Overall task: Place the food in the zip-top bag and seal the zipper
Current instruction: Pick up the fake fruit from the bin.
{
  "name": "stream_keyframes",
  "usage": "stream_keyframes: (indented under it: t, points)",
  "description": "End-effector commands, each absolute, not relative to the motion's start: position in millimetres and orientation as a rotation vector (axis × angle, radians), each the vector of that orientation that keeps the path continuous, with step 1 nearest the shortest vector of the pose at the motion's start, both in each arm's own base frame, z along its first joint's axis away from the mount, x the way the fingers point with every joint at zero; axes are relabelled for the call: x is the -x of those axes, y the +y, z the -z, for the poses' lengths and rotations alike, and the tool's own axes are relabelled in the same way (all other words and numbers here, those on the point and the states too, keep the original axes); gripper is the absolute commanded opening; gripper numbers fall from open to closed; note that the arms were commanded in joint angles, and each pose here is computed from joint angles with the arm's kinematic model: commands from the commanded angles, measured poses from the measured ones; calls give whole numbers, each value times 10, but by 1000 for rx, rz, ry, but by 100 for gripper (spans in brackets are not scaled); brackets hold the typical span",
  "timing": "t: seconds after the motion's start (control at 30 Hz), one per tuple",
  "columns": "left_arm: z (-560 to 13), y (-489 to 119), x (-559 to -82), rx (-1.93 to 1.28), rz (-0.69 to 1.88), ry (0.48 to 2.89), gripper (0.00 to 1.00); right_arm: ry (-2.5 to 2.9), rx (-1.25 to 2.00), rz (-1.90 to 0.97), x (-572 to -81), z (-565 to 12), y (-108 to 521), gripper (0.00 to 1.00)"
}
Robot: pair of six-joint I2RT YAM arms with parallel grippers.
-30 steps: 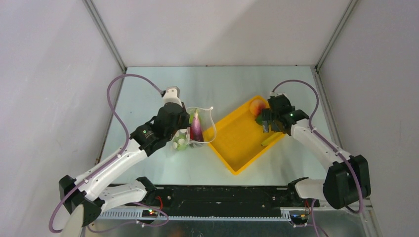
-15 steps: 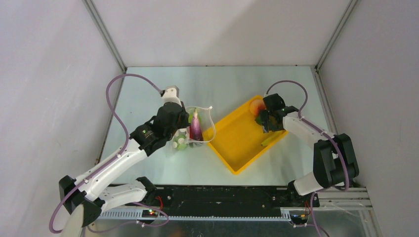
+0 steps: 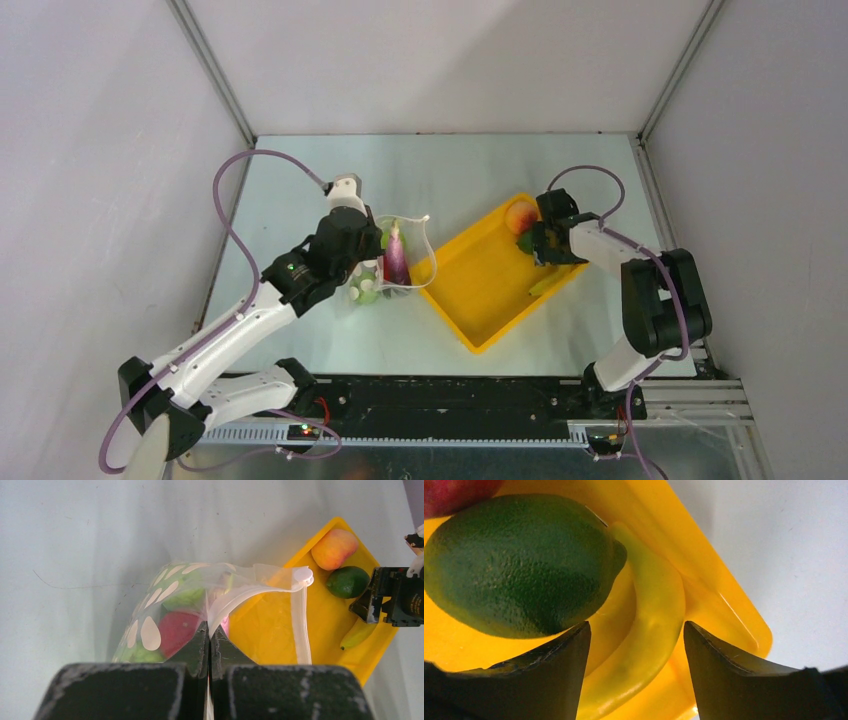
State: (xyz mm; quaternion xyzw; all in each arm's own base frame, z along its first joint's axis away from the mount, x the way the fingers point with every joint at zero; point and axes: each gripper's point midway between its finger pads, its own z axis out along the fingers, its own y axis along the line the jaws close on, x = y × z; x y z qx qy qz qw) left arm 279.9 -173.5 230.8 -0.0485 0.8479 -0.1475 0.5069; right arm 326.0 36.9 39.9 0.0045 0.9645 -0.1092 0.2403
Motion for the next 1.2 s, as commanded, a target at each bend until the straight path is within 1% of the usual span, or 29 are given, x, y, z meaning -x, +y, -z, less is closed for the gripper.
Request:
stream_keyframes:
  t: [0.0, 0.4, 0.6, 0.77, 0.83, 1.0, 1.1, 1.17]
  points:
    - [-2603, -1751, -2818, 116, 404, 1983, 0, 2602, -125, 259, -3434, -440, 361, 71]
    - [-2630, -1741, -2809, 126, 393, 2003, 0, 2639, -245, 112, -3459, -273, 506, 67]
    - [-2637, -1757, -2808, 127, 401, 2008, 0, 2611, -248, 18, -3533, -312, 679, 65]
    - [-2637, -1770, -2806, 125, 407, 2013, 0, 2589, -280, -5, -3557, -346, 762, 63]
    - [-2641, -1767, -2801, 127, 409, 2013, 0, 2590, -320, 28, -3546, -328, 738, 61]
    - [-2656, -1762, -2788, 128, 413, 2011, 0, 2617, -416, 180, -3433, -286, 620, 47]
    - [-2653, -1736, -2781, 138, 406, 2009, 0, 2625, -464, 315, -3334, -328, 530, 45]
    - [-2651, -1730, -2776, 147, 410, 2007, 0, 2621, -479, 372, -3289, -361, 504, 40]
